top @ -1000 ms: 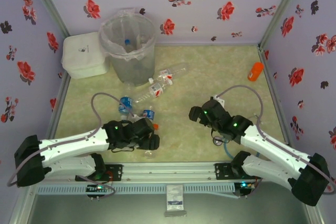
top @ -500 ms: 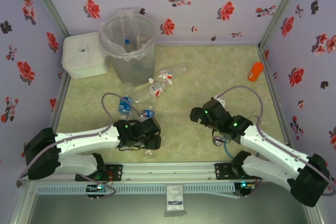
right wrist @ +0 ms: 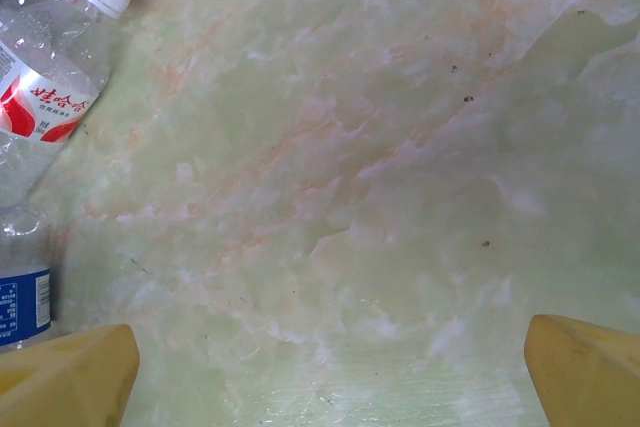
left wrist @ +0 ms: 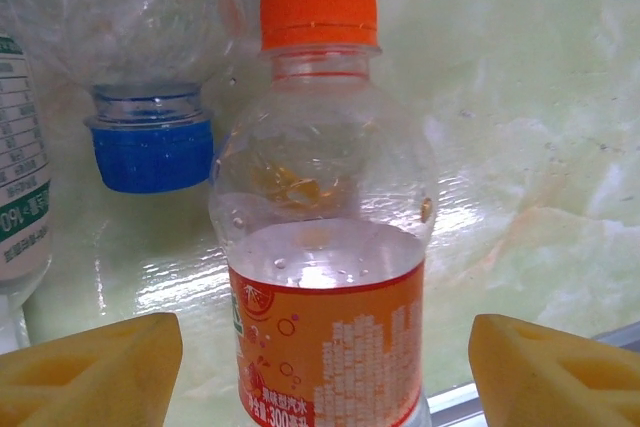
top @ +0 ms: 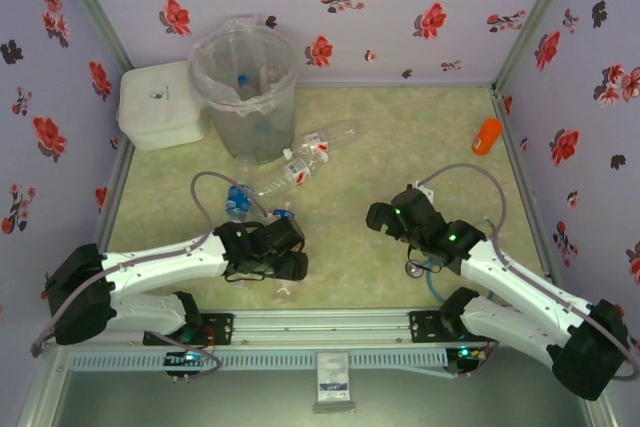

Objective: Put the plastic bottles in the bin

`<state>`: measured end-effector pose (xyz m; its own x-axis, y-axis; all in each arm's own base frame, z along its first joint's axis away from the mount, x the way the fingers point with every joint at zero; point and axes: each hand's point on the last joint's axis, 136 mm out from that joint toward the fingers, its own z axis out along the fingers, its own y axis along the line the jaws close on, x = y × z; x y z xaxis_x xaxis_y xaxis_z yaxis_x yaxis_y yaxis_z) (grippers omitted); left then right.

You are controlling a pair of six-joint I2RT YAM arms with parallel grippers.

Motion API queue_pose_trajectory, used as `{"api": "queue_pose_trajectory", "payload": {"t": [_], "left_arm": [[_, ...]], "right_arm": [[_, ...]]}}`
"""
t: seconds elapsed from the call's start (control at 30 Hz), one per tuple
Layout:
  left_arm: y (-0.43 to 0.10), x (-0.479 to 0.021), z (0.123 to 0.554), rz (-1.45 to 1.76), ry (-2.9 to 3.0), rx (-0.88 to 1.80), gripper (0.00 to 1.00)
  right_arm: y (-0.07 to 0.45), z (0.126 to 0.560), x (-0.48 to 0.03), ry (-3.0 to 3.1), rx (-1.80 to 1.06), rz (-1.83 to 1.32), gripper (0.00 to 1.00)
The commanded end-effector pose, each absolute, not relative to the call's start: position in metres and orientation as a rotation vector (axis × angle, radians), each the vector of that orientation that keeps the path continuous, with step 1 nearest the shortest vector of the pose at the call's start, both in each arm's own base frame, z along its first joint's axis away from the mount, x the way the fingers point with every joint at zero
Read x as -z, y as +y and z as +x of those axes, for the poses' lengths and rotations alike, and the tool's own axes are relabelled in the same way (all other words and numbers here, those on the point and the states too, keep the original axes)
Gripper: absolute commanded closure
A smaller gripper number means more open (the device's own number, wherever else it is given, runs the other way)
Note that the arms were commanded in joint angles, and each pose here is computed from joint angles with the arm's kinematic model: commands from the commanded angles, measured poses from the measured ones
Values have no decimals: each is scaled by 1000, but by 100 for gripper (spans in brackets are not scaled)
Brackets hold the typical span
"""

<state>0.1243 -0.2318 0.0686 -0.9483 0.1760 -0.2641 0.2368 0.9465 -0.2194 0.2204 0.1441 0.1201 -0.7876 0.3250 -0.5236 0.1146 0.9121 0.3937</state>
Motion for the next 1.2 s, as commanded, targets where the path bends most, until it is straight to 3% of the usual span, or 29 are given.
{"api": "queue_pose_trajectory", "payload": {"t": [0.0, 0.27, 0.57, 0.9, 1.17], "left_arm": [[-230, -54, 122, 337, 2895, 321, 23], [-243, -55, 123, 372, 2886, 356, 38], [-257, -139, 151, 495, 2718, 477, 46], [-213, -344, 282, 364, 2235, 480, 60], [-157, -433, 404, 160, 2023, 361, 83]], "right_arm": [[136, 218, -114, 2471, -417, 308, 1], [135, 217, -106, 2487, -437, 321, 1], [133, 221, -110, 2455, -511, 368, 1], [122, 216, -115, 2450, -500, 359, 1], [114, 206, -116, 2463, -480, 349, 1]]}}
